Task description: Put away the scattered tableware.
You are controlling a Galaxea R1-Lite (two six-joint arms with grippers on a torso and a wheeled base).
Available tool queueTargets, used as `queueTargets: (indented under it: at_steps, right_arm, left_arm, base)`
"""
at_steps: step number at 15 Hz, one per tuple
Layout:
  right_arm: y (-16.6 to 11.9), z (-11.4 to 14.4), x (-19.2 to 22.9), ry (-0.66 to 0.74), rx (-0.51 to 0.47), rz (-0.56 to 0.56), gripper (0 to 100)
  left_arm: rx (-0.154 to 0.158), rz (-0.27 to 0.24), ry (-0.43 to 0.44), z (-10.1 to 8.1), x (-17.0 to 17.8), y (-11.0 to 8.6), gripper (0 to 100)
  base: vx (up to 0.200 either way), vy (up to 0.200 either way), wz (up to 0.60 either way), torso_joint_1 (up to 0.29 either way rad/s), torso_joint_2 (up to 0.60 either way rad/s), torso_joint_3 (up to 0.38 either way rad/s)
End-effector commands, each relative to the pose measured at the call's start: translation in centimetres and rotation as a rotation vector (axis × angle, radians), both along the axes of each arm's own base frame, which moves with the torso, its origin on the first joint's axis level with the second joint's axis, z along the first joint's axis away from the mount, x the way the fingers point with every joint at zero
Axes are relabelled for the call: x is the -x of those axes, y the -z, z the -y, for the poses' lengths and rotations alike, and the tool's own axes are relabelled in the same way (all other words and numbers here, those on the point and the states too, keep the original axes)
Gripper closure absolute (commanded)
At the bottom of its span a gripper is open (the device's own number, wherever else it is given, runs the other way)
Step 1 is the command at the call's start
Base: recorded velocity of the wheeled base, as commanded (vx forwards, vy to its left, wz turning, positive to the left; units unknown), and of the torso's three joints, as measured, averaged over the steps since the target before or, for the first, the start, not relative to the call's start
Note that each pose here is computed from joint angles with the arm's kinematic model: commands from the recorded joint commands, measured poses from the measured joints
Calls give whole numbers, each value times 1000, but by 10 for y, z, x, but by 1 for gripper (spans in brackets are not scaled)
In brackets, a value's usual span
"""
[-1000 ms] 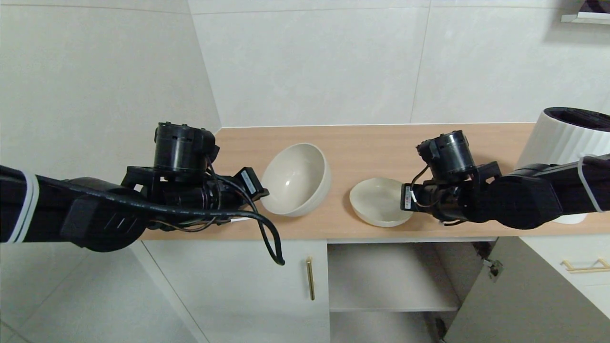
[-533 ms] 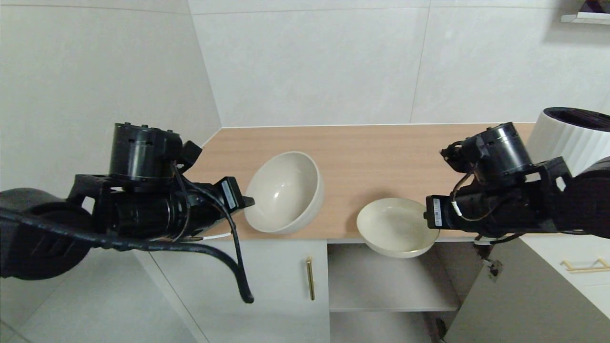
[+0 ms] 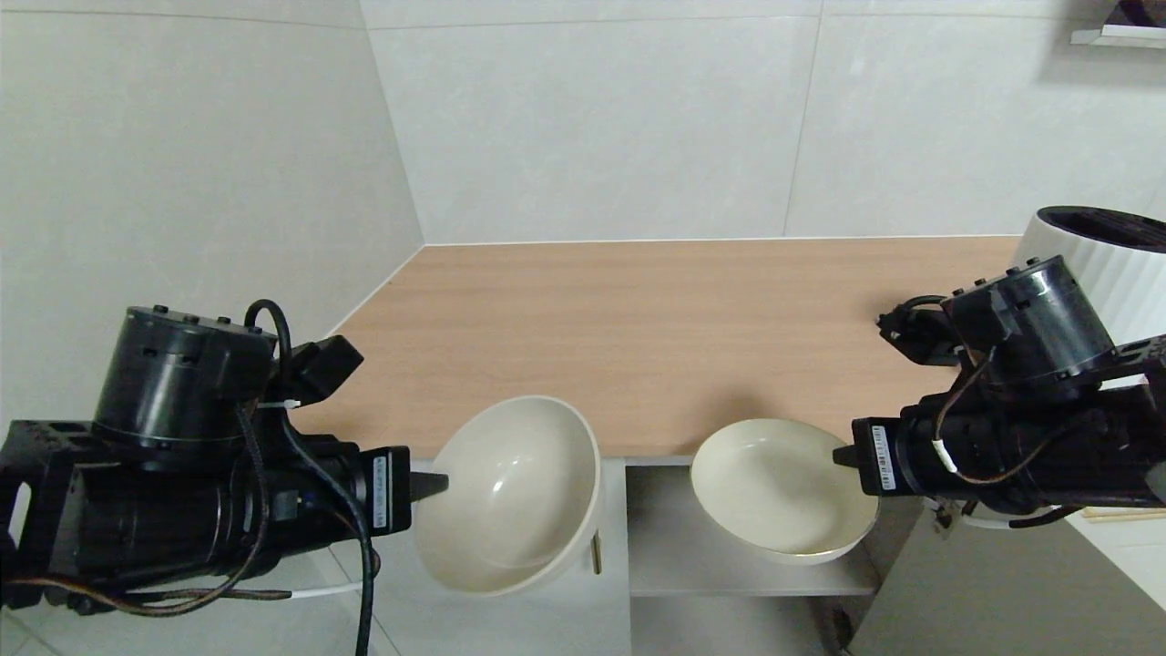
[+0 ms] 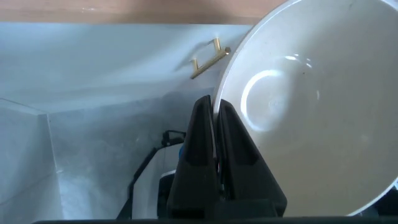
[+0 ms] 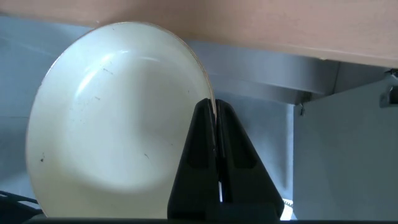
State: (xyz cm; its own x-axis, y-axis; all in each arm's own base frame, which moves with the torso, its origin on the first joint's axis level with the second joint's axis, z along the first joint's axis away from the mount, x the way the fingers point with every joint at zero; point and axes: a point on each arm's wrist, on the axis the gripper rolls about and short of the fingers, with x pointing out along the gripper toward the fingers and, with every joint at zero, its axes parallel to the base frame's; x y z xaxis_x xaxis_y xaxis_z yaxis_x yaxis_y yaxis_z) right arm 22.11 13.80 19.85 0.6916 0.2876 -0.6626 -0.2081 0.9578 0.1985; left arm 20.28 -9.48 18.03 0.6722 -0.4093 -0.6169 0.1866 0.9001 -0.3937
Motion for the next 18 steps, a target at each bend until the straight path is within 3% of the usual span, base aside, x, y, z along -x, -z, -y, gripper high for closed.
queueTargets:
  at_steps: [1, 5, 10, 18]
  right_arm:
    - [4, -4, 0, -12, 10, -13, 100]
    - [16, -8, -5, -12, 35, -48, 100]
    - [20, -10, -6, -16, 37, -49, 100]
    - [22, -11, -6, -17, 42, -57, 100]
  left_arm:
    - [3, 6, 12, 1, 4, -1, 100]
    - [-15, -33, 38, 9, 1, 9, 100]
    - [-20, -42, 52, 12, 2, 12, 100]
    - [-20, -42, 52, 12, 2, 12, 100]
  base:
    - [0, 0, 0, 0, 0, 0]
    - [0, 0, 0, 0, 0, 0]
    - [0, 0, 0, -9, 17, 14]
    - [0, 0, 0, -170, 427, 255]
